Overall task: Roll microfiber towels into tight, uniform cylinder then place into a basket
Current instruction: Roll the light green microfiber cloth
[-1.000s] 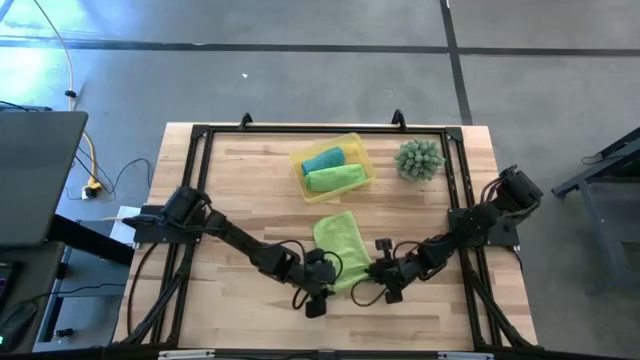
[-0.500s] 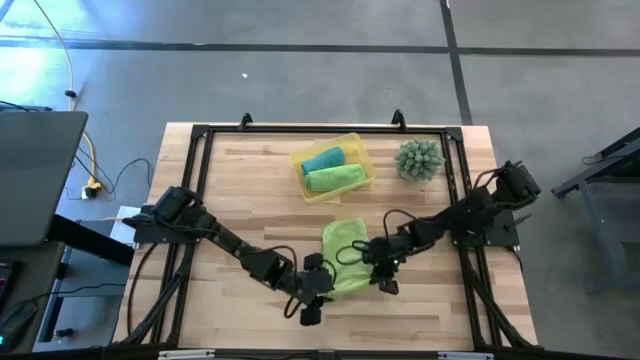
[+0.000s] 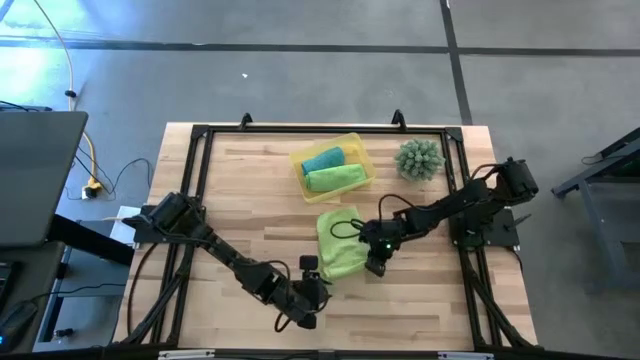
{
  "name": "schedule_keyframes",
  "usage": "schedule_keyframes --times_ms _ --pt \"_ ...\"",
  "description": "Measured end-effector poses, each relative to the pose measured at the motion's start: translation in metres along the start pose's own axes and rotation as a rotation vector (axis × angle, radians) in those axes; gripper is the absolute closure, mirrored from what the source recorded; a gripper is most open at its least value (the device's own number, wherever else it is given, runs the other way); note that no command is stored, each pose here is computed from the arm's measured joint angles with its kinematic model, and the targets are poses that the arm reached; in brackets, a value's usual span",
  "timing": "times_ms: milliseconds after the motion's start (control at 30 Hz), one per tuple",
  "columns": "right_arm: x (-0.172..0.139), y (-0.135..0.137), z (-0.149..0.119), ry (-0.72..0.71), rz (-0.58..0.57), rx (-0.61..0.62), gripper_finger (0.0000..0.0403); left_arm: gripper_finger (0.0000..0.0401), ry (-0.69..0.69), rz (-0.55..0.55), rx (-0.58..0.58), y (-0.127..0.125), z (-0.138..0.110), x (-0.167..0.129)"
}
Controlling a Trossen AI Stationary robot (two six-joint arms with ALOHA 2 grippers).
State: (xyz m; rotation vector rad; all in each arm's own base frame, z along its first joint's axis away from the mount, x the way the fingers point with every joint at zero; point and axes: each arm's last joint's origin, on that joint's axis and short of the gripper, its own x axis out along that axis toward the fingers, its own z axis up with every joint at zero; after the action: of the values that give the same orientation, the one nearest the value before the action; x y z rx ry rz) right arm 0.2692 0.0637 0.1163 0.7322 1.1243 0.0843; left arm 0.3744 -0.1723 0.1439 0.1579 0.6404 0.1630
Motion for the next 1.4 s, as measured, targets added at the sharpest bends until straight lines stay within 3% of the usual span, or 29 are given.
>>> schedule_keyframes --times_ms 133,333,500,967,1067,1167,1300,1400 --pt "-0.003 -0.006 0.002 -0.018 -0.06 0.027 0.0402 0.027 0.014 -0.031 -0.015 0.003 0.0 0.003" --pt "-0.003 -0.006 0.004 -0.031 -0.065 0.027 0.0402 0.027 0.04 0.021 -0.051 0.019 0.001 0.012" --pt "-0.003 -0.006 0.003 -0.03 -0.066 0.027 0.0402 0.0269 0.085 0.018 0.034 0.029 -0.002 0.016" --pt "-0.003 -0.006 0.004 -0.043 -0.058 -0.001 0.0402 0.0227 0.212 0.016 -0.011 0.052 -0.023 0.049" --pt "-0.002 -0.006 0.004 -0.042 -0.059 -0.008 0.0402 0.0248 0.209 0.052 -0.055 0.052 -0.024 0.049" --pt "-0.002 -0.006 0.004 -0.04 -0.056 -0.019 0.0402 0.0298 0.214 0.04 -0.078 0.052 -0.025 0.049" --pt "-0.002 -0.005 0.004 -0.029 -0.045 -0.037 0.0396 0.0382 0.228 -0.089 -0.167 0.05 -0.022 0.048" --pt "-0.002 -0.004 0.003 -0.024 -0.039 -0.08 0.0375 0.0388 0.227 -0.173 -0.295 0.049 -0.018 0.049"
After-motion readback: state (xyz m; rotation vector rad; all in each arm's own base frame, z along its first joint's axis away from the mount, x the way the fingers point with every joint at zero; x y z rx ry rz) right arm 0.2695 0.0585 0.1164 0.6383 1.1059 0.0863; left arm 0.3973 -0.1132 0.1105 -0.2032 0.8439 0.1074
